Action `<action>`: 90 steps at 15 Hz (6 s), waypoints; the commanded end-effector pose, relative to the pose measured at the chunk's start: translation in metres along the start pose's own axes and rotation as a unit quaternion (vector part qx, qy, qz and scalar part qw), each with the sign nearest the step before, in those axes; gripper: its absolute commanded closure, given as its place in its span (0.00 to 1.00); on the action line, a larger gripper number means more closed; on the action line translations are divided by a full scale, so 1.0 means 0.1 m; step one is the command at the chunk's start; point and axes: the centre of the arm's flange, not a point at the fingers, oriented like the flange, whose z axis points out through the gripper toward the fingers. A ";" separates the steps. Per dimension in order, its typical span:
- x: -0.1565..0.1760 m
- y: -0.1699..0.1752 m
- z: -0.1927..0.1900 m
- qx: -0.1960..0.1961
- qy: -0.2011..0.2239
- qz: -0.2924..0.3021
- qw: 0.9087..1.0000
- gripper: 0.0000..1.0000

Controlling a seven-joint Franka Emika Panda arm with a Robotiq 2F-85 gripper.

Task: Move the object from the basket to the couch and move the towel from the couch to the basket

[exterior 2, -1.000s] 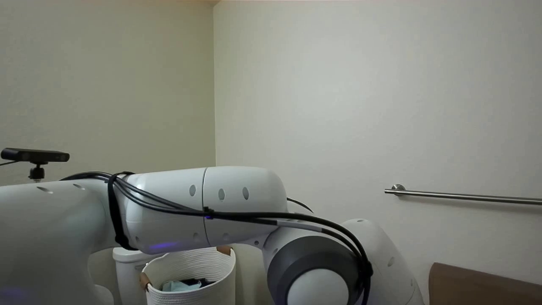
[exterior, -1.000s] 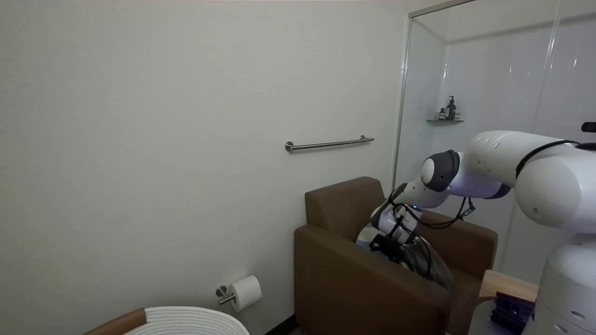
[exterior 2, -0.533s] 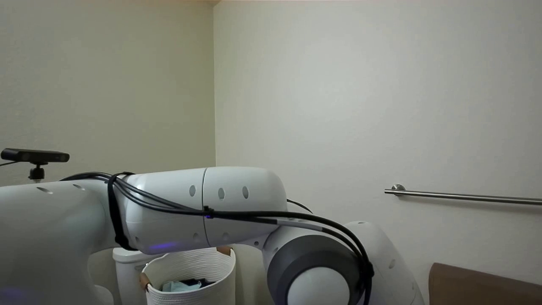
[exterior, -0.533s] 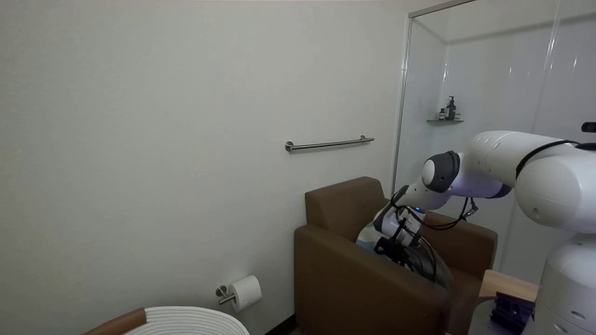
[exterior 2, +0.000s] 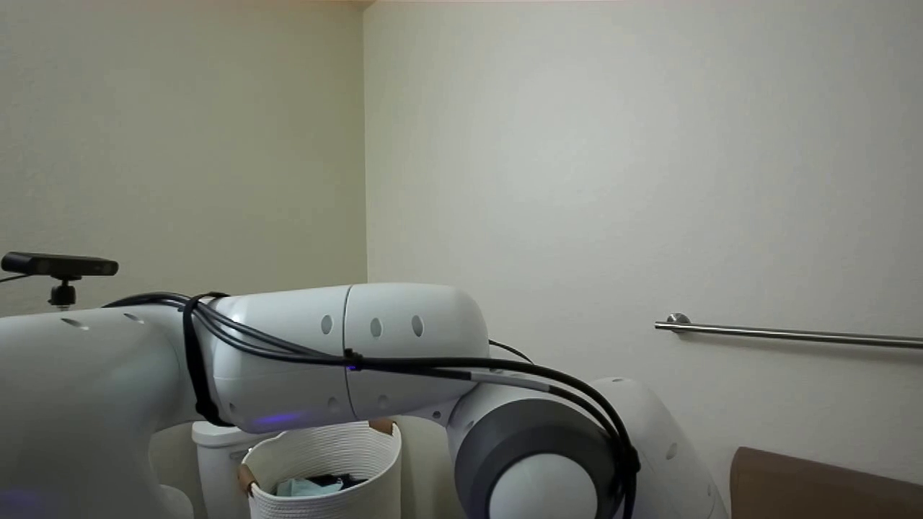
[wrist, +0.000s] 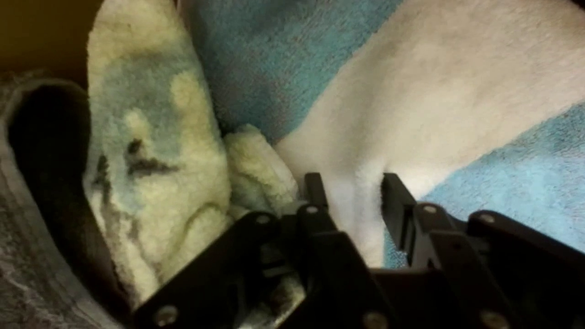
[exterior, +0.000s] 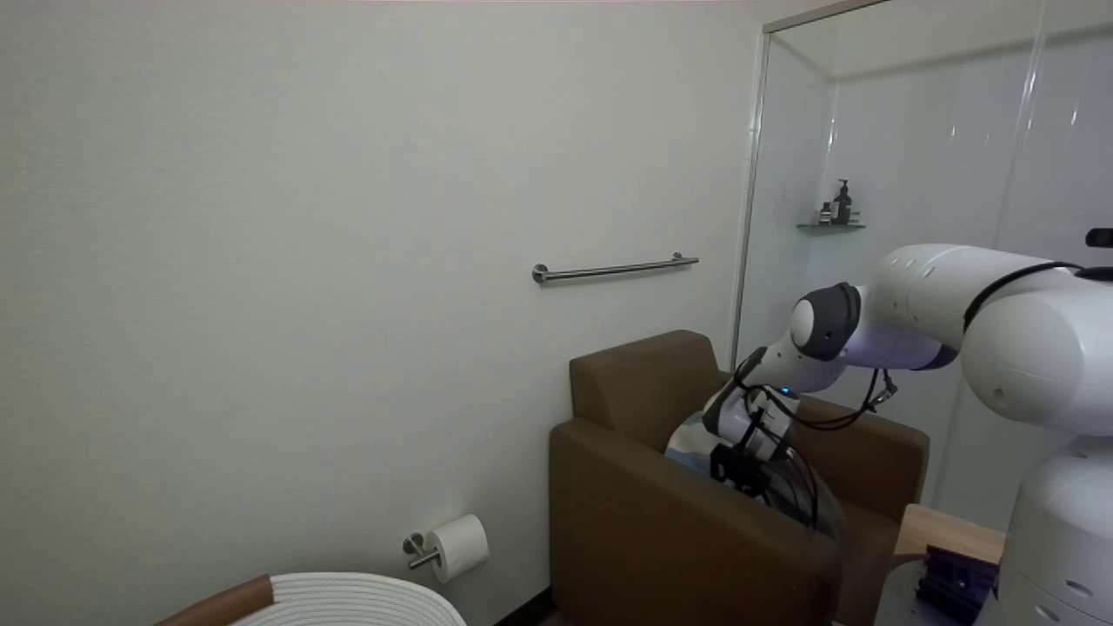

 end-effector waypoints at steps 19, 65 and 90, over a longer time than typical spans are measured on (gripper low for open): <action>0.90 -0.20 0.19 0.056 0.039 0.033 0.997 0.69; 0.52 -0.22 -0.22 0.089 0.001 -0.014 0.996 0.95; 0.21 0.16 0.16 0.139 0.056 -0.042 0.988 0.13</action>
